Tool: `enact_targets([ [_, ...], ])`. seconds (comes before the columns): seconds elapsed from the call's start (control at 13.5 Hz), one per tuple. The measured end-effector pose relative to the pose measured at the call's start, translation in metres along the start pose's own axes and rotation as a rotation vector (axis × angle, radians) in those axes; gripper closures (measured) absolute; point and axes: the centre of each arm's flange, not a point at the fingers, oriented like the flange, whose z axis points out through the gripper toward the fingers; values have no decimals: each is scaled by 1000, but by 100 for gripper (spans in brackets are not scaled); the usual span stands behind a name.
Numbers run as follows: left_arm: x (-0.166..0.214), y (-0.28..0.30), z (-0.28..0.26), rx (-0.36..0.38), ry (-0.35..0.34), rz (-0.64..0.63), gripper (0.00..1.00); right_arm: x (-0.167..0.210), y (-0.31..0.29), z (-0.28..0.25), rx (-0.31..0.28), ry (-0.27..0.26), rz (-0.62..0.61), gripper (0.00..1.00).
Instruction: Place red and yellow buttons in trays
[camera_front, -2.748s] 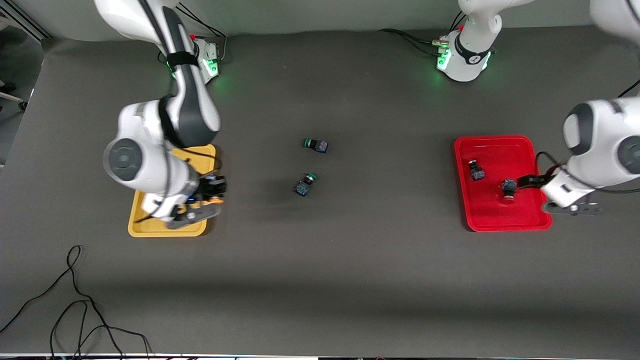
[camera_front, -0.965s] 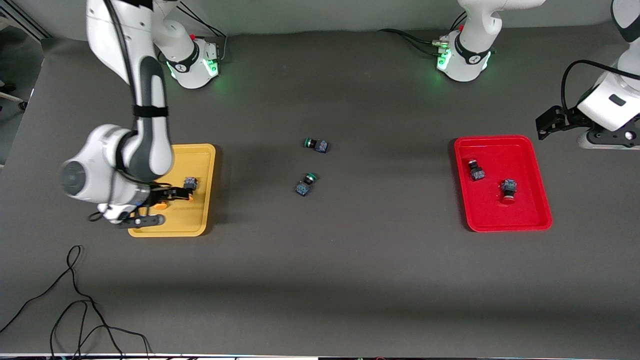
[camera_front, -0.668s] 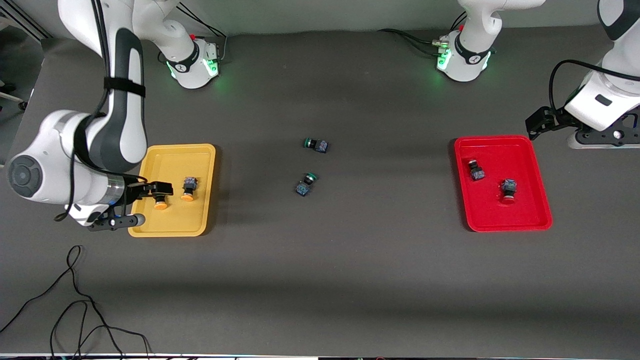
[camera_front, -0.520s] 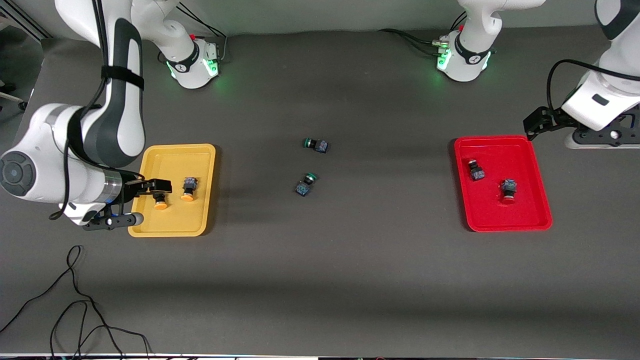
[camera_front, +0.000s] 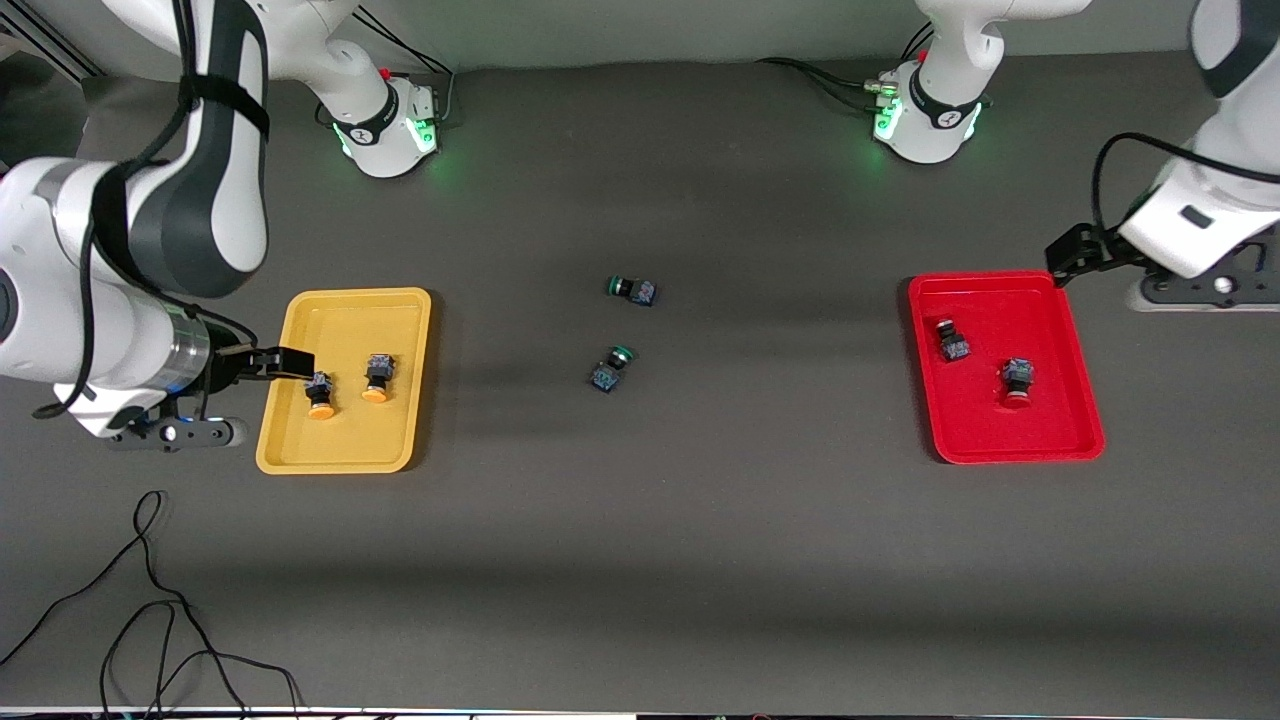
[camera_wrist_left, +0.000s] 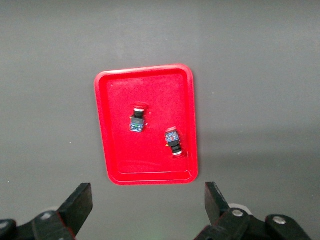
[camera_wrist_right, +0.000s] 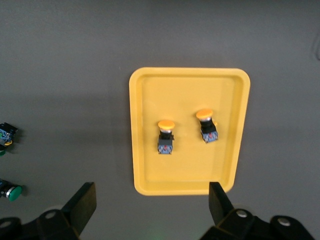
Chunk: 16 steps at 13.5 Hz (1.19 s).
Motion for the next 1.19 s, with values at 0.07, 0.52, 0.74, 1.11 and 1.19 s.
enact_targets([
  [0.07, 0, -8, -1, -2, -1, 2, 0, -5, -3, -6, -8, -1, 5, 0],
  [0.52, 0, -11, -2, -3, 1, 8, 0, -32, 54, -42, 79, 22, 33, 0],
  [0.74, 1, -12, -6, -3, 12, 17, 0, -50, 89, -54, 107, 42, 69, 0],
  [1.11, 4, -12, -11, -3, 24, 21, 0, -72, 110, -69, 111, 71, 103, 0],
  [1.19, 6, -12, -11, -3, 24, 21, 0, -72, 111, -70, 103, 74, 103, 0],
])
